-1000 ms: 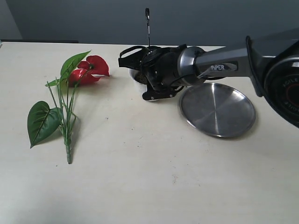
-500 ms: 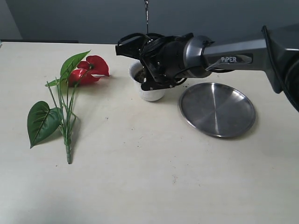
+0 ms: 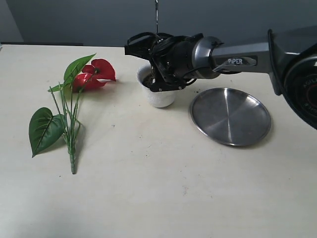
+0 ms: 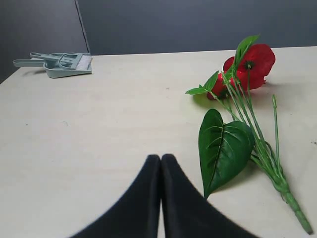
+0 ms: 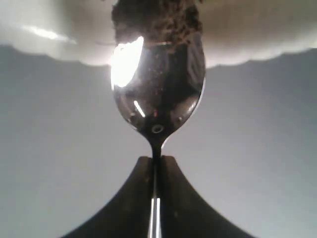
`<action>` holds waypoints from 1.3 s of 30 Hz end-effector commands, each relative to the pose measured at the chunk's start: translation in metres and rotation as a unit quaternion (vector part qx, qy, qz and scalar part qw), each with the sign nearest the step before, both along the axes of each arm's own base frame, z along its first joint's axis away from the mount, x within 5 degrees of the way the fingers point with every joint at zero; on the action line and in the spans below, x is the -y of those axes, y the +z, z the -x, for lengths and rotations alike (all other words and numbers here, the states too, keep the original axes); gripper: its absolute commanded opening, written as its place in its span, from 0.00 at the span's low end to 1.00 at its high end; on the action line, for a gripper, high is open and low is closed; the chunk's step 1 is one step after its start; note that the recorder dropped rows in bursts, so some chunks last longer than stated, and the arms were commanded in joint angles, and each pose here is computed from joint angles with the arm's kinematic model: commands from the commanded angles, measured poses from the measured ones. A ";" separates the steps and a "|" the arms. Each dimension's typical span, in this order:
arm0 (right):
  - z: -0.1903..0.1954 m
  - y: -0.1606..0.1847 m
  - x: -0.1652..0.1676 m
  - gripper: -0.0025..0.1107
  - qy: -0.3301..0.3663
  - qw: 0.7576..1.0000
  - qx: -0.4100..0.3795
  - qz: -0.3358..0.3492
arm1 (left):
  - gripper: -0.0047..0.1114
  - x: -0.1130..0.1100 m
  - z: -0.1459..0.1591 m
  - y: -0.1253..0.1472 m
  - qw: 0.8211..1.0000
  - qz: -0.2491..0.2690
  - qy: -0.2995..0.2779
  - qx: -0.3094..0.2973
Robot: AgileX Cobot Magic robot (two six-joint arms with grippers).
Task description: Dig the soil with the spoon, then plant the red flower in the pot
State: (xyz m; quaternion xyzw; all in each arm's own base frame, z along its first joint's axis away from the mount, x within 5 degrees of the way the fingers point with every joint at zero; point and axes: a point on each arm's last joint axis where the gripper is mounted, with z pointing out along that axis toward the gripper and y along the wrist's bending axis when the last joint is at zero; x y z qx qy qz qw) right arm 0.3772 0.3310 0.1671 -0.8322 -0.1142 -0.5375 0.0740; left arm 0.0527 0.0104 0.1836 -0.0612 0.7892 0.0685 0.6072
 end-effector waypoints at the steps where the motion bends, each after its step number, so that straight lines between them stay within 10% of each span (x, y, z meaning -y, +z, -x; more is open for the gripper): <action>1: -0.005 -0.008 0.004 0.02 -0.004 1.000 -0.001 0.009 | 0.04 0.000 0.000 -0.001 1.000 -0.001 -0.002 0.004; 39: 0.014 -0.003 -0.001 0.02 -0.008 1.000 -0.024 -0.009 | 0.04 0.000 0.000 -0.001 1.000 -0.001 -0.002 0.004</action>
